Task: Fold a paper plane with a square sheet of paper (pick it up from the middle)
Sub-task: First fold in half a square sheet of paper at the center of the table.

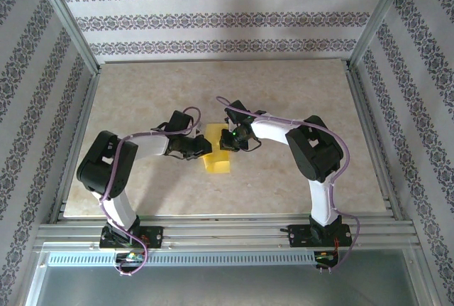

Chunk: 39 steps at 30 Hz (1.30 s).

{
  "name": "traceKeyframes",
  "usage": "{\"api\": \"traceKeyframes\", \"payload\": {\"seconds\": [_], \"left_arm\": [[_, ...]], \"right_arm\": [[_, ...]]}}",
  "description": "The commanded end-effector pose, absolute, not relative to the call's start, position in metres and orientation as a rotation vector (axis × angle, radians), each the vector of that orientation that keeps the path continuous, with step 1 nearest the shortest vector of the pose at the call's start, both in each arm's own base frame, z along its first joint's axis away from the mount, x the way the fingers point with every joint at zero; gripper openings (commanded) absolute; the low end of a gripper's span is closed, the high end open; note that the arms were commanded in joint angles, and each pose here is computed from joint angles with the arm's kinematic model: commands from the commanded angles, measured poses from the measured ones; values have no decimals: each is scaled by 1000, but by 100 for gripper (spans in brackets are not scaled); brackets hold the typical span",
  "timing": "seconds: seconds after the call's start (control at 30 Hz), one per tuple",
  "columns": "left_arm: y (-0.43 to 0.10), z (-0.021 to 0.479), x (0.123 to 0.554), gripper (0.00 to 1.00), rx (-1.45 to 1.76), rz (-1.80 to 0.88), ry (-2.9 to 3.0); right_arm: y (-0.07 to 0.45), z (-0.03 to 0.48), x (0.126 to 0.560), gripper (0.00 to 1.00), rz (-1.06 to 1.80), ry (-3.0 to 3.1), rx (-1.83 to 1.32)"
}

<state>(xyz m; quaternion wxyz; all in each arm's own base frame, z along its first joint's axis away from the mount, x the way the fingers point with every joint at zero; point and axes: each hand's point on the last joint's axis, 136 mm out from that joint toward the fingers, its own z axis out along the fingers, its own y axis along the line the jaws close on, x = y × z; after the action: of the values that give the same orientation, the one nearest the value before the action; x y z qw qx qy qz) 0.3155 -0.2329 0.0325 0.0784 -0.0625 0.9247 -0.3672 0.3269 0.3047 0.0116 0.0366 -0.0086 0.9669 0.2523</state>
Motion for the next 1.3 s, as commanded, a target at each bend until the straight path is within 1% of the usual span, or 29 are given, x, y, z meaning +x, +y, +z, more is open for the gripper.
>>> {"api": "traceKeyframes", "payload": {"seconds": [0.0,0.2,0.43,0.5,0.63,0.73,0.83,1.07,1.27], "left_arm": [[-239,22,306,16,-219,-1102,2797],[-232,7,283,15,-221,-1062,2866],[-215,-7,264,15,-195,-947,2922],[-217,1,265,15,-187,-970,2901],[-230,35,279,15,-172,-1042,2793],[-243,44,280,16,-178,-1074,2756],[-246,36,276,16,-197,-1045,2768],[-233,5,257,14,-246,-971,2853],[-228,-4,242,14,-278,-1000,2861]], "right_arm": [[270,-42,311,13,522,3100,78],[268,-46,310,13,509,3110,94],[265,-50,308,13,485,3124,108],[265,-51,308,13,484,3127,112],[265,-51,308,13,485,3127,115],[265,-53,307,13,480,3130,121],[264,-55,306,13,477,3136,131],[261,-59,305,12,464,3145,144],[257,-60,305,12,451,3146,157]]}}
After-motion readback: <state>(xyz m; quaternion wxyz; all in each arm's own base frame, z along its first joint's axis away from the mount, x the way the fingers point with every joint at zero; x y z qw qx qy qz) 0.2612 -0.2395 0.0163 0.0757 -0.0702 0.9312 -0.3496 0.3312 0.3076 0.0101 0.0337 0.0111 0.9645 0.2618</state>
